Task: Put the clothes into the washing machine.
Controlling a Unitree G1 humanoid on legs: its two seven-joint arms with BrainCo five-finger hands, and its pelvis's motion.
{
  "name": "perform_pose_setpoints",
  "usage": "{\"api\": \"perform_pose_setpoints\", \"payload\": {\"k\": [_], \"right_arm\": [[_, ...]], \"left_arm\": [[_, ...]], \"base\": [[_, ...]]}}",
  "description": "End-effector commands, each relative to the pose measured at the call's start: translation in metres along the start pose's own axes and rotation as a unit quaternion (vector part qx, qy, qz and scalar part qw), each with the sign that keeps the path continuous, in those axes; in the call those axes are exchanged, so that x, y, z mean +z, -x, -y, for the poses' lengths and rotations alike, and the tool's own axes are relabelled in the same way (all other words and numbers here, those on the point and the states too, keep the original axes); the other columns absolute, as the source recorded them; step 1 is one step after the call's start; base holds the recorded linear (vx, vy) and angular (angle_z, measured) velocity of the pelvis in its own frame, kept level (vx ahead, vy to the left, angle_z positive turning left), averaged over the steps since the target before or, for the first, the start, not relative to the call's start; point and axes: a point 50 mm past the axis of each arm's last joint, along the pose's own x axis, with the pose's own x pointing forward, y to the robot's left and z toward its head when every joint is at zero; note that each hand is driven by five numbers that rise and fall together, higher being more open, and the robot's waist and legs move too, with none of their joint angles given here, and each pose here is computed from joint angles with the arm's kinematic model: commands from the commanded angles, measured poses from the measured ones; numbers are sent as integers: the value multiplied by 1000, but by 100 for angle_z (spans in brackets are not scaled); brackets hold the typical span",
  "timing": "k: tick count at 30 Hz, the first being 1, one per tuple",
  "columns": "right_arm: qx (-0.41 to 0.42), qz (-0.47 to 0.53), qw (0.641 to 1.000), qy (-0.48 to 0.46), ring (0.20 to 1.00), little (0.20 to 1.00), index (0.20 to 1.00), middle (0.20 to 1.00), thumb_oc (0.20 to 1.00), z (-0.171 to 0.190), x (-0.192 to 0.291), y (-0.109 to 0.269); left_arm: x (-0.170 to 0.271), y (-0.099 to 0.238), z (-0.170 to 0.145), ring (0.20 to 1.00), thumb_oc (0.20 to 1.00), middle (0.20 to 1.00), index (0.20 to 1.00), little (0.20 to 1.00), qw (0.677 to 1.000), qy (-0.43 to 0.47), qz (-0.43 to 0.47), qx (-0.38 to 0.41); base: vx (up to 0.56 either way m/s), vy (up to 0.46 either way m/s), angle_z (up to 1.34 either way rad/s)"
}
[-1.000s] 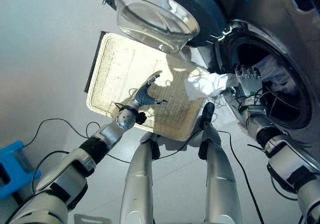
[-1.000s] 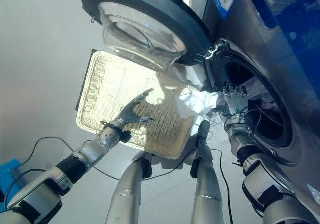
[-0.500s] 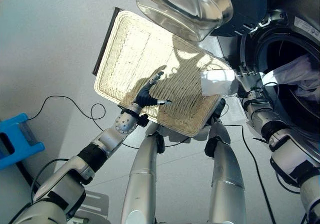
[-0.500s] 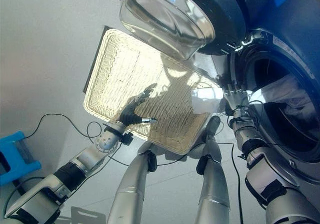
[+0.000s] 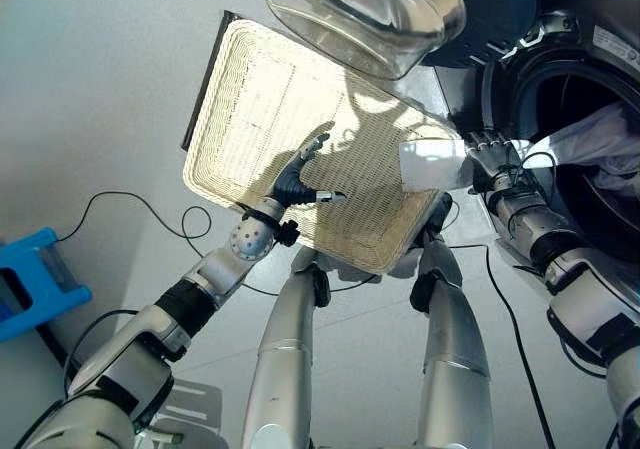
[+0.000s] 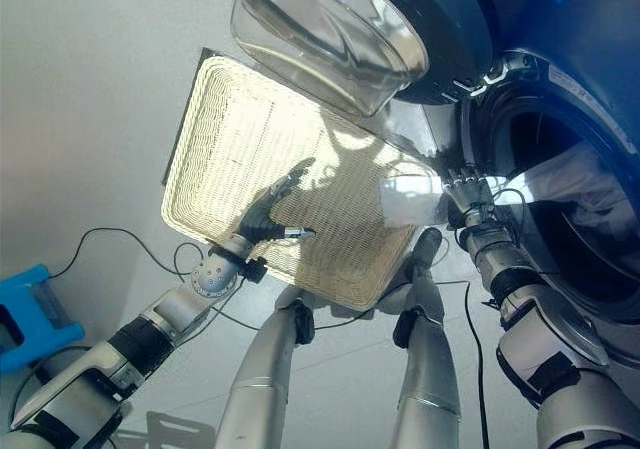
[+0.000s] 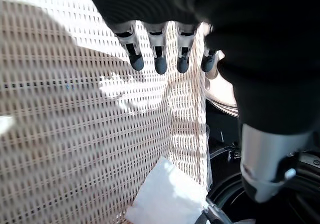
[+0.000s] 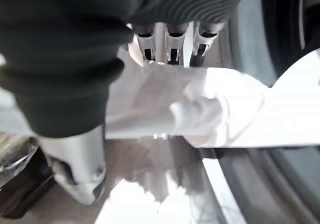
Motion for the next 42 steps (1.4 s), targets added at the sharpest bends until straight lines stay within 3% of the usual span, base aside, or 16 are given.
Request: {"api": "perform_pose_setpoints", "payload": {"k": [1,17,22,26,27,32,36,42], "right_arm": [[-6,9,1000,-17,200,200,200,200,200,9,-2,-3],[-132,-108,980,-102,200,200,200,200,200,13,-31,8],[-165,-169,955,-178,200,200,200,200,200,8,-44,16],[-186,-213,911,-301,200,200,200,200,200,0,-46,24],[-199,-237,870,-384,200,200,200,200,200,-6,-46,28],[-215,-281,785,-509,200,200,200,200,200,-19,-48,40],[-217,-290,779,-511,200,200,200,200,200,-20,-51,42],[-205,-279,802,-487,200,200,200,200,200,-15,-56,38]], "left_arm": [[14,-3,10,1000,1000,1000,1000,1000,999,31,39,-2],[13,2,10,1000,1000,1000,1000,1000,999,33,33,4],[10,6,8,1000,1000,1000,1000,1000,999,31,29,9],[7,9,7,1000,1000,1000,1000,1000,999,34,23,11],[6,10,6,1000,1000,1000,1000,1000,999,37,20,13],[3,12,1,1000,1000,1000,1000,1000,999,43,12,24],[4,11,-2,1000,1000,1000,1000,1000,999,47,8,27],[3,9,-5,1000,1000,1000,1000,1000,999,48,1,27]], "base": [[0,0,0],[0,0,0],[0,0,0],[8,39,-1],[11,50,-3],[14,61,-8],[13,35,-5],[3,0,-3]]}}
